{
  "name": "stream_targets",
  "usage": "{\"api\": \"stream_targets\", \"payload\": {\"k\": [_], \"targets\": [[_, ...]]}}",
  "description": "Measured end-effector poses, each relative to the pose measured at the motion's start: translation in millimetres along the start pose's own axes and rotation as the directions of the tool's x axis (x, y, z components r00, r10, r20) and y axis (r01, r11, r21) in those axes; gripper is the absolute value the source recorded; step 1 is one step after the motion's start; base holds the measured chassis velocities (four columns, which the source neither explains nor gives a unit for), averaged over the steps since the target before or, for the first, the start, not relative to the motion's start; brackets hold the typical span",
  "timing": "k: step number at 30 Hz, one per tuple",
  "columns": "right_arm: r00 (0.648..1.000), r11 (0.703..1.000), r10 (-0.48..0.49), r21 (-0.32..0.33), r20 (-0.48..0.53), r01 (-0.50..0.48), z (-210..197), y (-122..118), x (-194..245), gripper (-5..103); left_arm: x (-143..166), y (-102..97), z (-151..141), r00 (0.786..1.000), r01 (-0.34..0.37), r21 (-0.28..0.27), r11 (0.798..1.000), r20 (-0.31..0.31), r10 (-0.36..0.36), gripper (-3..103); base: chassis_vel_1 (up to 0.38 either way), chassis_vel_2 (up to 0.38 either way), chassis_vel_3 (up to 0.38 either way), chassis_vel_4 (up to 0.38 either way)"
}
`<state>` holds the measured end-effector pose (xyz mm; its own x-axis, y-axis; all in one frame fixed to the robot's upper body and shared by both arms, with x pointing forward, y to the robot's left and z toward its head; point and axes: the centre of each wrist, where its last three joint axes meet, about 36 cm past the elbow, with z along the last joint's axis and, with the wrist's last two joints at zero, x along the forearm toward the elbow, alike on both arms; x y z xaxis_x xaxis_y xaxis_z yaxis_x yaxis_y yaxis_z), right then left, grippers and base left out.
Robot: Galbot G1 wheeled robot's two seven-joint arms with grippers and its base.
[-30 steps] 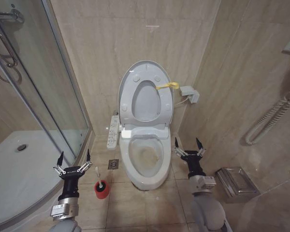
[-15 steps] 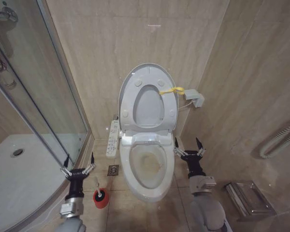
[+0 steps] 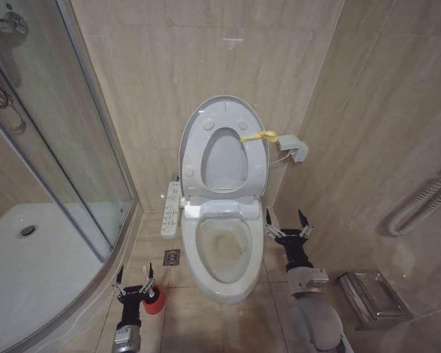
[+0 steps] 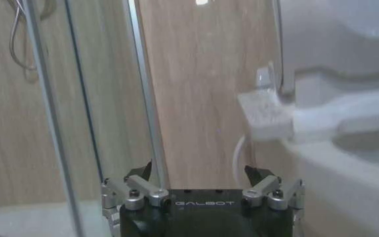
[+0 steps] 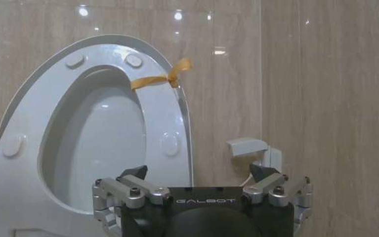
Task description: Open the toilet lid, clean the toilet bowl with a toilet brush, close the toilet lid, and flush.
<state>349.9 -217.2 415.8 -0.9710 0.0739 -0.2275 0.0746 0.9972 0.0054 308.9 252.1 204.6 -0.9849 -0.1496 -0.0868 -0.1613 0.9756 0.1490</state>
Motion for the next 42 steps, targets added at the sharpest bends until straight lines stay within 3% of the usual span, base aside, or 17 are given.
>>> {"api": "stream_targets", "payload": {"k": [12, 25, 38, 39, 42], "targets": [[1.000, 1.000, 0.000, 0.000, 0.000, 0.000, 0, 0, 0, 100, -7, 10.6, 57, 0.997, -0.015, -0.030, 0.999, -0.075, 0.013, 94, 0.000, 0.000, 0.000, 0.000], [1.000, 1.000, 0.000, 0.000, 0.000, 0.000, 0, 0, 0, 100, -42, 2.0, 69, 0.990, -0.109, 0.031, 0.994, -0.084, 0.112, 94, 0.000, 0.000, 0.000, 0.000], [1.000, 1.000, 0.000, 0.000, 0.000, 0.000, 0, 0, 0, 100, -45, 11.4, 77, 0.984, -0.154, 0.030, 0.988, -0.081, 0.156, 93, 0.000, 0.000, 0.000, 0.000], [1.000, 1.000, 0.000, 0.000, 0.000, 0.000, 0, 0, 0, 100, -46, 13.1, 78, 0.983, -0.163, 0.030, 0.986, -0.076, 0.164, 66, 0.000, 0.000, 0.000, 0.000], [1.000, 1.000, 0.000, 0.000, 0.000, 0.000, 0, 0, 0, 100, -48, 15.5, 80, 0.983, -0.170, 0.028, 0.985, -0.071, 0.171, 66, 0.000, 0.000, 0.000, 0.000]]}}
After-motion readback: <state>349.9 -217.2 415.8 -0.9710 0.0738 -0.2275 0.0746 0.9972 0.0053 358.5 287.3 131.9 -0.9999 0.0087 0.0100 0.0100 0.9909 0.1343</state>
